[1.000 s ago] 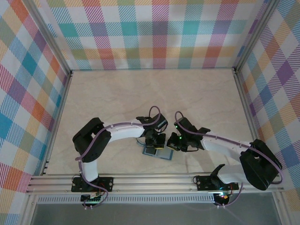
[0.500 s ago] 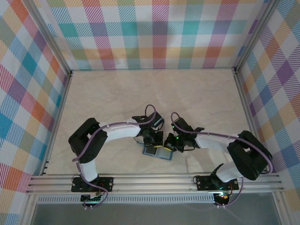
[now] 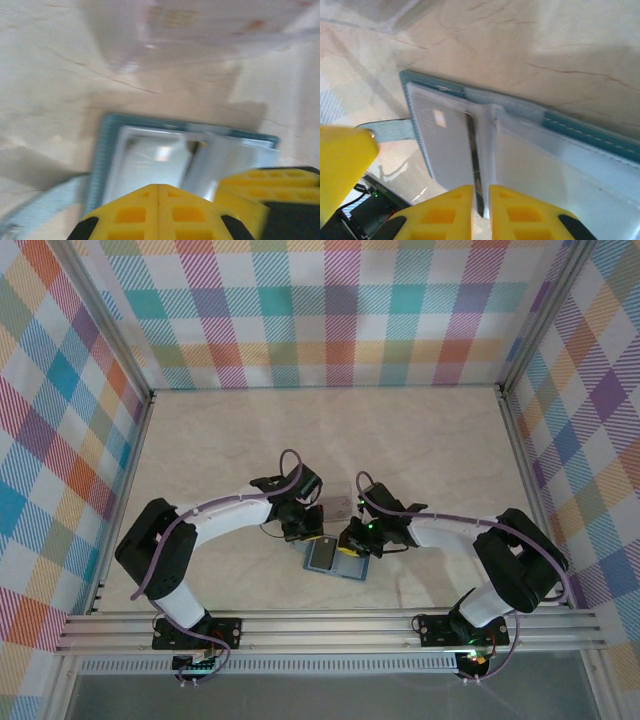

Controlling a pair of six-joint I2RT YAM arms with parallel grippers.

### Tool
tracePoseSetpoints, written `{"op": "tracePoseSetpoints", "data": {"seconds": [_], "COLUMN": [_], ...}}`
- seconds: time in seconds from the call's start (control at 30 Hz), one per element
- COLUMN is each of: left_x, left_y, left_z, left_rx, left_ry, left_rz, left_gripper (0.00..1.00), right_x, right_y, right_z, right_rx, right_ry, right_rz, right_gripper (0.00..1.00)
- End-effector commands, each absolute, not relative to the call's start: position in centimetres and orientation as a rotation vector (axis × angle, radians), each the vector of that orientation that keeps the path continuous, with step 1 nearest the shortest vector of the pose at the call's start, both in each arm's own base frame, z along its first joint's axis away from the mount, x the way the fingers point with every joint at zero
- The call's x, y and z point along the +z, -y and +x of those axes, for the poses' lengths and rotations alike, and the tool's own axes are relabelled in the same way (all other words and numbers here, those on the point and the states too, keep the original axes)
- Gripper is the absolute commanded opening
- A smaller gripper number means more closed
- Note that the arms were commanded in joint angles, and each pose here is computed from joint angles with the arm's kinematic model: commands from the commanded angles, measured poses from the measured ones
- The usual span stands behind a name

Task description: Take the credit cards out of the card holder

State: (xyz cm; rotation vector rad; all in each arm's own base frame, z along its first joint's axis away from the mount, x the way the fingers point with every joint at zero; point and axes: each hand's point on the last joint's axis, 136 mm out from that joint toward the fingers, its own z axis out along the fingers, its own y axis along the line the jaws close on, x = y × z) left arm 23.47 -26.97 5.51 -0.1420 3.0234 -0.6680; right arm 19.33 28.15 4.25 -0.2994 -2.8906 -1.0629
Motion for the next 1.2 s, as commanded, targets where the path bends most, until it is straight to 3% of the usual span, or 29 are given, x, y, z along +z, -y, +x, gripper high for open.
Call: {"op": "tracePoseSetpoints", "data": {"seconds": [0.0, 0.67, 1.0, 1.17], "left_x": [4.3, 2.2, 5.1, 4.2], "left_y": [24.7, 21.4, 23.5, 25.1], "left_z": [22.7, 19.2, 21.0, 20.9], "left_rx": [-0.586, -0.558, -0.66, -0.654], "left_ry": [-3.079, -3.152, -3.089, -3.12], "left_rz": [-0.129, -0.19, -0.164, -0.113], "left_gripper": [0.0, 0.0, 0.0, 0.0], "right_x": [5.1, 2.8, 3.2, 3.1], "right_y": [-29.5, -31.5, -29.6, -30.3], "right_z": [19.8, 20.9, 20.2, 19.6], "right_rx": [-1.126, -1.037, -0.917, -0.942], "right_ry": [2.856, 2.836, 2.889, 2.857], "right_rz": [-0.218, -0.01, 0.009, 0.064], "right_gripper": [0.2, 0.18, 0.22, 0.22]}}
